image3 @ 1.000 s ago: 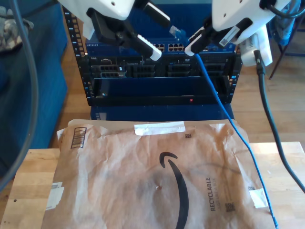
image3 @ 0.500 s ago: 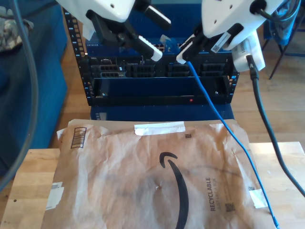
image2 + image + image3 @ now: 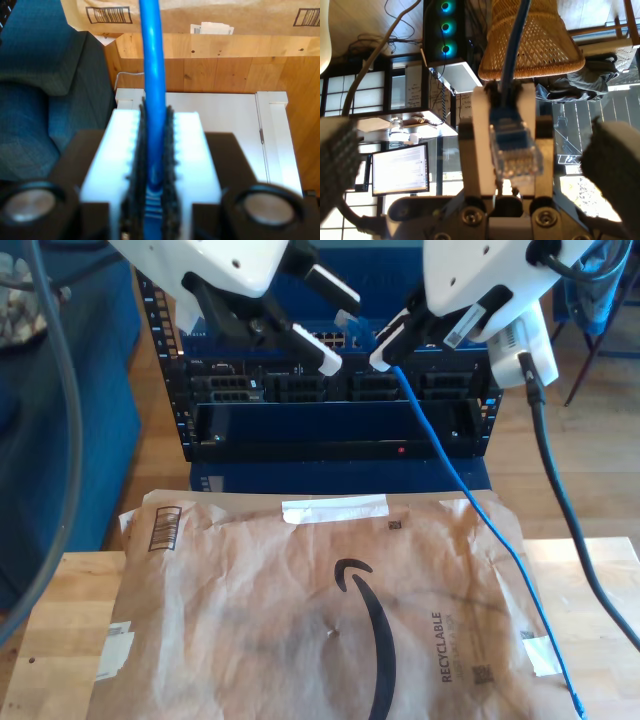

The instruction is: Grab the cable and plug it in

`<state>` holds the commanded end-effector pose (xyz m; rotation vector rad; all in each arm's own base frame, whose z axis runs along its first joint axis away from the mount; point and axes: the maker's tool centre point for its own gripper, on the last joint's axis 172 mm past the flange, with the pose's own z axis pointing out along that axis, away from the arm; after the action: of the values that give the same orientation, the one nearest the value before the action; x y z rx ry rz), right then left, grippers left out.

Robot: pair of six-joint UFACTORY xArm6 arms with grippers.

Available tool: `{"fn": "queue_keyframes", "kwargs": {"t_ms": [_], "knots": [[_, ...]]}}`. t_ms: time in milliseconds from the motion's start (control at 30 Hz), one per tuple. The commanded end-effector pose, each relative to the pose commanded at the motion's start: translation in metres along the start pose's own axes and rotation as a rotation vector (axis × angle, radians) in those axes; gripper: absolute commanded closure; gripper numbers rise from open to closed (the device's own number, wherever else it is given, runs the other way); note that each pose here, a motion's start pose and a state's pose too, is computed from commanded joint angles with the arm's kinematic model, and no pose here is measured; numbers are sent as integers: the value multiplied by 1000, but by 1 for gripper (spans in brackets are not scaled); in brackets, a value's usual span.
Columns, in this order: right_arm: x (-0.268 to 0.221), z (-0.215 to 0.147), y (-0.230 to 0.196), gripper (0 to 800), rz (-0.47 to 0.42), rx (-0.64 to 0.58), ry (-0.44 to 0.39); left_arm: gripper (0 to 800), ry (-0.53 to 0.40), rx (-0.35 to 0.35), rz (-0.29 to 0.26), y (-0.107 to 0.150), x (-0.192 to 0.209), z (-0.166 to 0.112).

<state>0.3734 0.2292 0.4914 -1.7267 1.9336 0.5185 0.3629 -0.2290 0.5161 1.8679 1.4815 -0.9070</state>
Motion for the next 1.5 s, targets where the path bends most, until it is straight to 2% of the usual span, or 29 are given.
{"fn": "queue_keyframes", "kwargs": {"t_ms": [133, 367, 600, 667, 700, 767, 1033, 1133, 1300, 1333, 1367, 1400, 1433, 1467, 1500], "knots": [[0, 0, 0, 796, -2, 0, 0, 230, 4, -6, 3, 1, 0, -1], [0, 0, 0, 796, 0, 0, 0, 394, 4, -9, -2, 2, 0, -2], [0, 1, 0, 796, 0, -2, 0, 455, 4, -15, -3, 3, 1, -2], [0, 1, 0, 796, 0, -2, 0, 537, 4, -15, -3, 3, 1, -2], [0, 1, 0, 796, 0, -2, 0, 538, 3, -16, -3, 3, 0, -3], [0, 1, 0, 796, 0, -2, 0, 602, 3, -15, -3, 3, 0, -2], [-1, 0, 0, 796, -3, -1, -1, 686, 3, -15, -4, 3, 0, -2], [-1, 0, 0, 796, -3, -1, -1, 755, 3, -15, -4, 3, 0, -2], [-1, 1, 0, 796, -2, -2, 0, 779, 3, -14, -5, 2, 0, -3], [-1, 1, 0, 778, -4, 0, -1, 780, 4, -14, -5, 2, 0, -3], [-1, 1, 0, 699, -4, 0, -1, 786, 4, -13, -5, 2, 0, -2], [-1, 1, 0, 508, -3, 0, -1, 789, 4, -13, -5, 2, 0, -2], [-1, 1, 0, 386, -5, 1, -3, 791, 4, -13, -7, 2, 0, -2], [-1, 0, -2, 360, -5, 7, -3, 793, 4, -14, -9, 2, 1, -3], [-2, -1, -2, 274, -8, 12, -5, 794, 4, -14, -11, 2, 1, -3]]}}
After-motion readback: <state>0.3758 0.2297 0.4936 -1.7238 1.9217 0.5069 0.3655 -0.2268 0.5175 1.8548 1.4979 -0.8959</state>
